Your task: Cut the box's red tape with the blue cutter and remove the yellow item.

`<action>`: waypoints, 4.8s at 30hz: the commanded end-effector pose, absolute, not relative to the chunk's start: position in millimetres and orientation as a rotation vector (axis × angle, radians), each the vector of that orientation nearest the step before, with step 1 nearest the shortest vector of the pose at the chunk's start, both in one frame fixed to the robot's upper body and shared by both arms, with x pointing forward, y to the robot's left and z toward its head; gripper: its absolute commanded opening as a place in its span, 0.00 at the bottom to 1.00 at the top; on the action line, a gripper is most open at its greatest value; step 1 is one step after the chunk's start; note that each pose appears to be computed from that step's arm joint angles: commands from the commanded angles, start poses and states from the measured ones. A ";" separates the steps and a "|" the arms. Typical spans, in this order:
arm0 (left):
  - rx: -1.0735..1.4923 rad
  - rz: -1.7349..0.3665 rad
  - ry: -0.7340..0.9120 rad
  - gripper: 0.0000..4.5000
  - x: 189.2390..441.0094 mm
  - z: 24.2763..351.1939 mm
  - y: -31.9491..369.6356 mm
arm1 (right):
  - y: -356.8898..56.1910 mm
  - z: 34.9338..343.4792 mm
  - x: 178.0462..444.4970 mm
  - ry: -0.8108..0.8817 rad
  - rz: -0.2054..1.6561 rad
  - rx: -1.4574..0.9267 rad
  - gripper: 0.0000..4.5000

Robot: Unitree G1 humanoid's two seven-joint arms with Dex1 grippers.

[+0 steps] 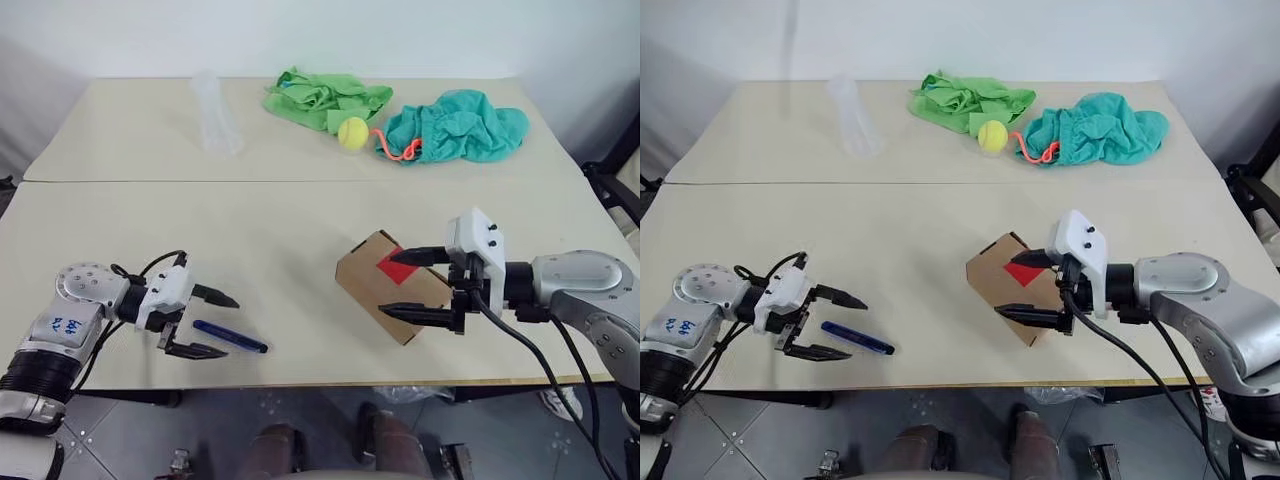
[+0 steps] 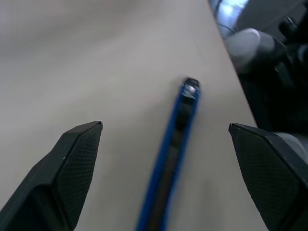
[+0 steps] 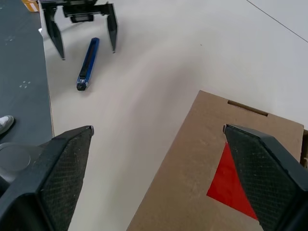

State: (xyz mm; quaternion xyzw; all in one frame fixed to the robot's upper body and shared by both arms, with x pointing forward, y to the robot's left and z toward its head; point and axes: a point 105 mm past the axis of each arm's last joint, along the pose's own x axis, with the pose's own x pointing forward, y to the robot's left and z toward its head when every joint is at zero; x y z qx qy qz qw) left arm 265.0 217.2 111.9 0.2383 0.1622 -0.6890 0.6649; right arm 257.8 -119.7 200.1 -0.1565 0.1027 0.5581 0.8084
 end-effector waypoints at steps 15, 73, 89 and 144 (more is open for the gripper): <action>0.666 -1.660 0.468 0.74 256.5 85.6 233.9 | -119.7 207.7 251.0 0.178 1.188 -0.380 1.00; 0.734 -1.452 0.565 0.69 260.7 55.7 232.8 | -112.5 204.2 246.3 0.196 1.208 -0.388 1.00; 0.715 -1.459 0.562 0.09 259.4 53.1 228.2 | -112.9 204.9 247.4 0.195 1.204 -0.395 1.00; 0.642 -1.361 0.622 0.28 239.3 74.7 224.6 | -105.2 202.0 244.7 0.187 1.220 -0.384 1.00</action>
